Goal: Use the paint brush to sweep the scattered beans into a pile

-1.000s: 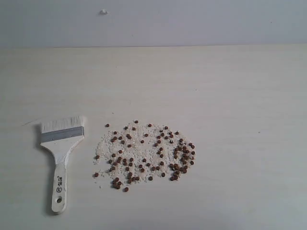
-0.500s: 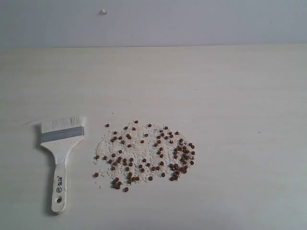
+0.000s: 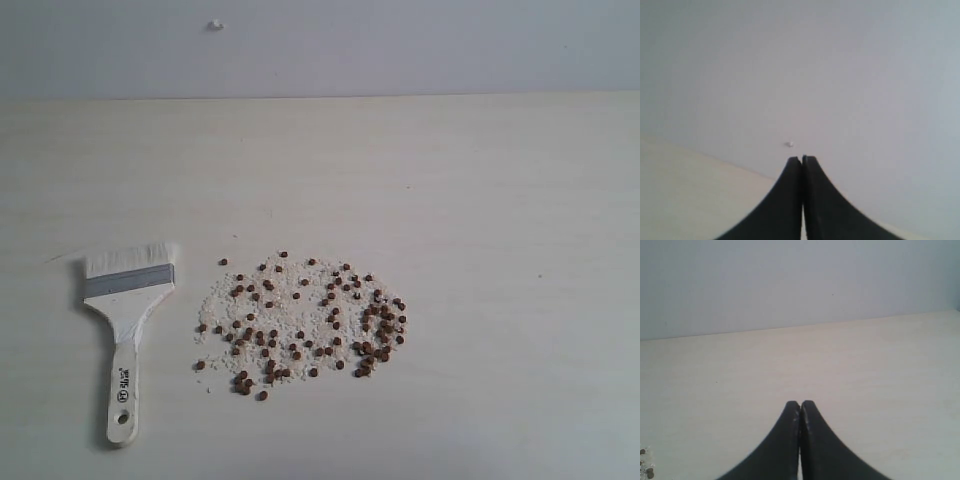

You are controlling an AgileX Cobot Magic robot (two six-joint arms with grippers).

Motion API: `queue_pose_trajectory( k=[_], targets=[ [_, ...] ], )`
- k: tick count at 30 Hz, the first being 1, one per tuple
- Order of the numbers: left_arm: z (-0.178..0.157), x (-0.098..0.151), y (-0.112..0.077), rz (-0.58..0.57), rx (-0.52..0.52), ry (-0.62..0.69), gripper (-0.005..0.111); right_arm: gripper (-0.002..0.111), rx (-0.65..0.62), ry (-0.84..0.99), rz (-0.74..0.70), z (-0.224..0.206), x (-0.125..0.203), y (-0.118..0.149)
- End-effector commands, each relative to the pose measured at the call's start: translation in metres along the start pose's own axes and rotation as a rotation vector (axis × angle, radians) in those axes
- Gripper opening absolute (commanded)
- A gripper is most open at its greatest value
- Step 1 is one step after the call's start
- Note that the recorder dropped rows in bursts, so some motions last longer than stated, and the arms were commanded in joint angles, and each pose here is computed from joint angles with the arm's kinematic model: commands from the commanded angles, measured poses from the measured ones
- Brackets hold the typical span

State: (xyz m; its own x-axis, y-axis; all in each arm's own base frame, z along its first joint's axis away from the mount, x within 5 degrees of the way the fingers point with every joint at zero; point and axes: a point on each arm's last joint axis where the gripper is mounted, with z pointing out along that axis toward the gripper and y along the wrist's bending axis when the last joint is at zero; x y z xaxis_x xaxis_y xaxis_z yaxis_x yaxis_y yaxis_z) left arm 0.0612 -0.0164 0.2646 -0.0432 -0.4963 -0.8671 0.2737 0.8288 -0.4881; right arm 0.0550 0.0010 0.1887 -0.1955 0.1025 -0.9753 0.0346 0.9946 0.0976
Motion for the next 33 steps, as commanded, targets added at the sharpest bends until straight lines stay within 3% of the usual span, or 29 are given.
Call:
queue_pose_trajectory(
  k=[1, 11, 16, 22, 26, 28, 29, 31, 33],
  targets=[
    [0.023, -0.013, -0.005, 0.134, -0.098, 0.154, 0.0, 0.0, 0.005, -0.007, -0.001, 0.0, 0.001, 0.0],
    [0.103, -0.005, 0.004, 0.225, -0.422, 0.788, 0.0, 0.0, 0.005, -0.007, -0.001, 0.0, 0.001, 0.0],
    [0.123, 0.028, -0.003, 0.289, -0.441, 1.129, 0.0, 0.0, 0.005, -0.007, -0.001, 0.0, 0.001, 0.0],
    [0.136, 0.079, -0.032, 0.285, -0.425, 1.276, 0.0, 0.0, 0.005, -0.007, -0.001, 0.0, 0.001, 0.0],
    [0.149, 0.106, -0.04, 0.318, -0.469, 1.335, 0.0, 0.0, 0.005, -0.007, -0.001, 0.0, 0.001, 0.0],
    [0.16, 0.124, -0.046, 0.359, -0.44, 1.37, 0.008, 0.0, 0.005, -0.007, -0.001, 0.0, 0.001, 0.0],
    [0.165, 0.134, -0.047, 0.373, -0.439, 1.385, 0.019, 0.0, 0.005, -0.007, -0.001, 0.0, 0.001, 0.0],
    [0.17, 0.148, -0.042, 0.347, -0.507, 1.405, 0.038, 0.0, 0.005, -0.007, -0.001, 0.0, 0.001, 0.0],
    [0.173, 0.159, -0.037, 0.295, -0.581, 1.386, 0.047, 0.0, 0.005, -0.007, -0.001, 0.0, 0.001, 0.0]
  ],
)
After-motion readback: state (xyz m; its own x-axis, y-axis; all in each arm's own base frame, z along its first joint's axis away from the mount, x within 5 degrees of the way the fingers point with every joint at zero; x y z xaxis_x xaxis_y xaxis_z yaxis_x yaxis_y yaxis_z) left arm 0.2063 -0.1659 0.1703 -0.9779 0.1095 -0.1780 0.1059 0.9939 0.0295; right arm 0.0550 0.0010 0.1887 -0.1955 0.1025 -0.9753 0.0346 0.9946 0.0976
